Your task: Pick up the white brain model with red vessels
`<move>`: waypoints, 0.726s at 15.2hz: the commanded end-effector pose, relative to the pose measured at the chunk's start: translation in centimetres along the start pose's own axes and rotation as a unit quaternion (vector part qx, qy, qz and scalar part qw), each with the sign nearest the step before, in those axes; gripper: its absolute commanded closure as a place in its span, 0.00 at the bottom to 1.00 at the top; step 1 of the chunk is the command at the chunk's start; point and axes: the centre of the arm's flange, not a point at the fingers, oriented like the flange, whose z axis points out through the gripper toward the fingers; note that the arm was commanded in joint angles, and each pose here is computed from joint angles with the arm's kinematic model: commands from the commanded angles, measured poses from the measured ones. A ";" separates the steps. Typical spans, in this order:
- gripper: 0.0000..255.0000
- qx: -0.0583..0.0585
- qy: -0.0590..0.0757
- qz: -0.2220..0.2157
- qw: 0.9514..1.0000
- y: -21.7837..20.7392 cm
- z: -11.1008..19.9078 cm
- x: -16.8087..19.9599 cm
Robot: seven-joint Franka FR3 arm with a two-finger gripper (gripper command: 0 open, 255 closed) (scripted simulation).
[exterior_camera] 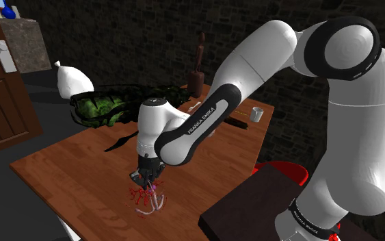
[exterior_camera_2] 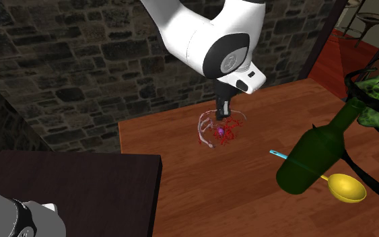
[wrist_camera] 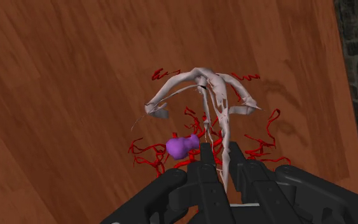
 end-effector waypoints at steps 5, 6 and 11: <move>1.00 0.000 0.000 0.000 1.000 -0.3 -3.0 0.0; 1.00 0.000 0.000 0.000 1.000 -0.3 -3.5 0.0; 1.00 0.000 0.000 0.000 1.000 -0.6 -6.1 -0.1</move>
